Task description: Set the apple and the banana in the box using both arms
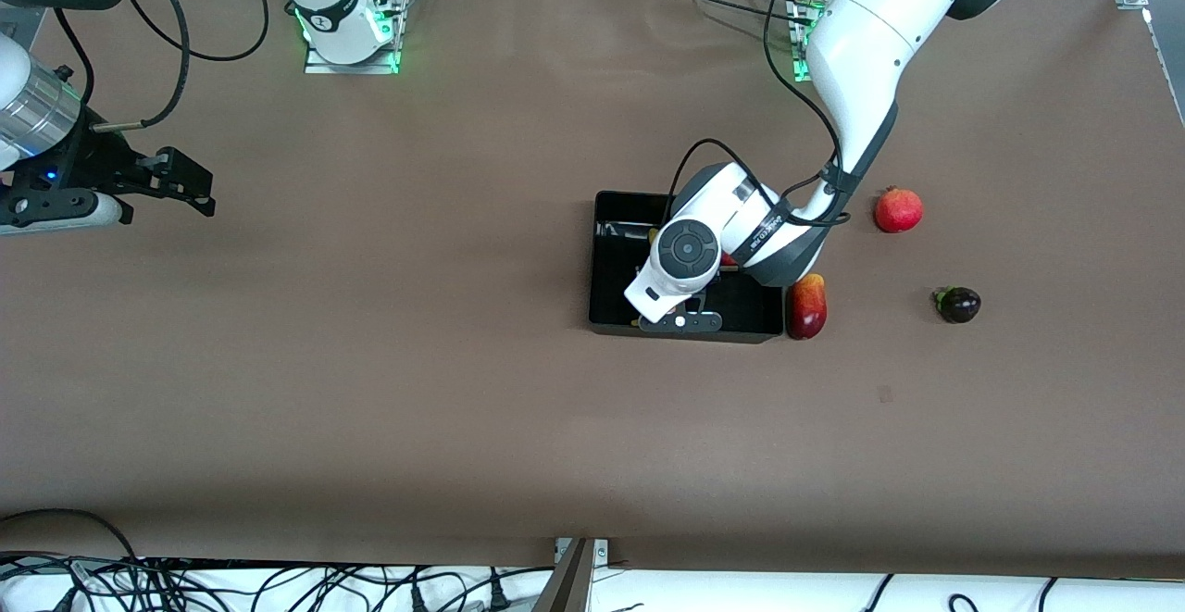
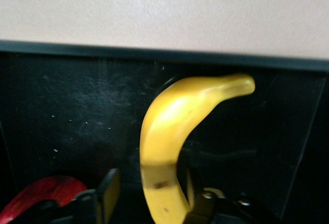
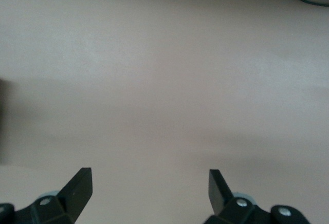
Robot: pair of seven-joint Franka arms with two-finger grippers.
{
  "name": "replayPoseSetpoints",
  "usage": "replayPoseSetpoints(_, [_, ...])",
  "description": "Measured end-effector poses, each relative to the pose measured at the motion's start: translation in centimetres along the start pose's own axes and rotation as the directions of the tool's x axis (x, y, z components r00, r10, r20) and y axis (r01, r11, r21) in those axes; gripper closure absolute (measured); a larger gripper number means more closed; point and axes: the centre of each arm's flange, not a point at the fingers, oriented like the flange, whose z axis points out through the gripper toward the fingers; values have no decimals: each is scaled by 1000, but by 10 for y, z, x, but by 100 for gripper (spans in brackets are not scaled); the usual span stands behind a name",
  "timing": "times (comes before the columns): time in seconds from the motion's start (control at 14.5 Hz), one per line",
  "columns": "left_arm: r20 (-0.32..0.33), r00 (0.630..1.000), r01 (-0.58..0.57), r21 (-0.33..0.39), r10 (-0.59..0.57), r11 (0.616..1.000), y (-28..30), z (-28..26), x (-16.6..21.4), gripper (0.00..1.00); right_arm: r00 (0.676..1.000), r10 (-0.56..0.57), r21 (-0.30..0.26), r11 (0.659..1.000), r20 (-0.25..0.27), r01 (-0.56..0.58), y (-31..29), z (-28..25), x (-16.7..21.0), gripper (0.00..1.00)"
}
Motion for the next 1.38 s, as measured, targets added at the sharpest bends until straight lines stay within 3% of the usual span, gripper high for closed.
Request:
replayPoseSetpoints(0.21, [-32,999,37,-8,-37,999,-25,-51,12,5,1000,0,0,1000,0,0,0,0,0,0])
replayPoseSetpoints(0.28, [-40,998,48,-5,-49,999,-44,-77,17,0,1000,0,0,1000,0,0,0,0,0,0])
replayPoseSetpoints(0.76, [-5,999,-44,53,44,998,-209,-252,4,0,1000,0,0,1000,0,0,0,0,0,0])
replayPoseSetpoints(0.89, [11,995,-98,21,98,995,-247,-280,-5,0,1000,0,0,1000,0,0,0,0,0,0])
replayPoseSetpoints(1.24, [-47,985,-170,-45,168,984,-333,-339,-50,0,1000,0,0,1000,0,0,0,0,0,0])
replayPoseSetpoints(1.38, [-130,984,-127,-42,121,991,-348,-356,-73,0,1000,0,0,1000,0,0,0,0,0,0])
